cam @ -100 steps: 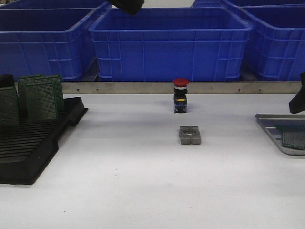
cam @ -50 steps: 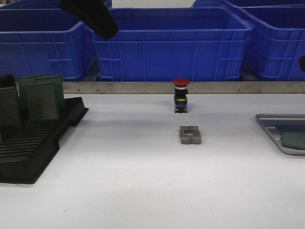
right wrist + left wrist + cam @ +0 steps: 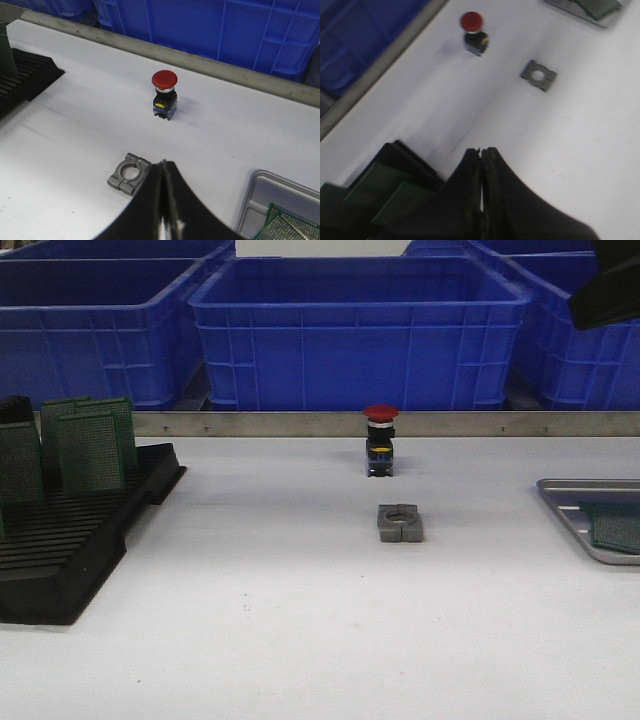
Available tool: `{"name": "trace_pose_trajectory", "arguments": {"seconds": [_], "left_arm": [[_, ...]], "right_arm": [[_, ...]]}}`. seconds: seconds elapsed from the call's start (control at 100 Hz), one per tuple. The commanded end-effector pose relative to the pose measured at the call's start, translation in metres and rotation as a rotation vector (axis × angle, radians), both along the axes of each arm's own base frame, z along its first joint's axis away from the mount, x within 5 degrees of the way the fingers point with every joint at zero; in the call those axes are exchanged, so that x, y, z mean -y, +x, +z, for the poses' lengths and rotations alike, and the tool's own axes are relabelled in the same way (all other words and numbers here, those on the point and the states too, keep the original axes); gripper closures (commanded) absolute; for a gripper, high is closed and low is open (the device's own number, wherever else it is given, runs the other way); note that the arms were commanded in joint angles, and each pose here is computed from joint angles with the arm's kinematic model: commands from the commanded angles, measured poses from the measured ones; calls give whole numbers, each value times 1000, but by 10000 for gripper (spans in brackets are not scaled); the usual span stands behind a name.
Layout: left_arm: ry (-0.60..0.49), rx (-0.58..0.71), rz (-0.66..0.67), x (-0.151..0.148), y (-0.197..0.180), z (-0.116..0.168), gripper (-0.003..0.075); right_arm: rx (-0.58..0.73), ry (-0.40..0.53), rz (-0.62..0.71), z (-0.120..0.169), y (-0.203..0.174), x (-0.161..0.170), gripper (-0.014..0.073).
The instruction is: Place circuit board on tray
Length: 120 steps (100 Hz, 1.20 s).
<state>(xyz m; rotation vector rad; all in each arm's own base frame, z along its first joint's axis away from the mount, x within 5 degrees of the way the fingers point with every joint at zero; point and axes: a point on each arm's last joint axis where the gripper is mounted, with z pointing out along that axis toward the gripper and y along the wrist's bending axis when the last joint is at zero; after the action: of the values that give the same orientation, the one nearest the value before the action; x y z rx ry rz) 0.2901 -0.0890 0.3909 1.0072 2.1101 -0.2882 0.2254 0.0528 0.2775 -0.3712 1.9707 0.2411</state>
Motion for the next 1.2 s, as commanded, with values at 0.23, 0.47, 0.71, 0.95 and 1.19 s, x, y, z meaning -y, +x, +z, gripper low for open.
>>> {"name": "trace_pose_trajectory", "arguments": {"seconds": [0.23,0.47,0.71,0.95,1.19], "left_arm": [[-277,377,369,-40,-90,3,741],[-353,504,480,-57,-145,-37,741],[-387,611,513,-67,-189,-70,741],[-420,651,511,-71,-214,-94,741],[-436,686,513,-72,-222,-99,741]], "right_arm": [[214,-32,-90,27,-47,-7,656],[281,4,-93,28,-76,3,656],[413,62,-130,24,-119,24,656],[524,119,-141,6,-153,39,656],[547,196,-167,0,-163,45,656]]}}
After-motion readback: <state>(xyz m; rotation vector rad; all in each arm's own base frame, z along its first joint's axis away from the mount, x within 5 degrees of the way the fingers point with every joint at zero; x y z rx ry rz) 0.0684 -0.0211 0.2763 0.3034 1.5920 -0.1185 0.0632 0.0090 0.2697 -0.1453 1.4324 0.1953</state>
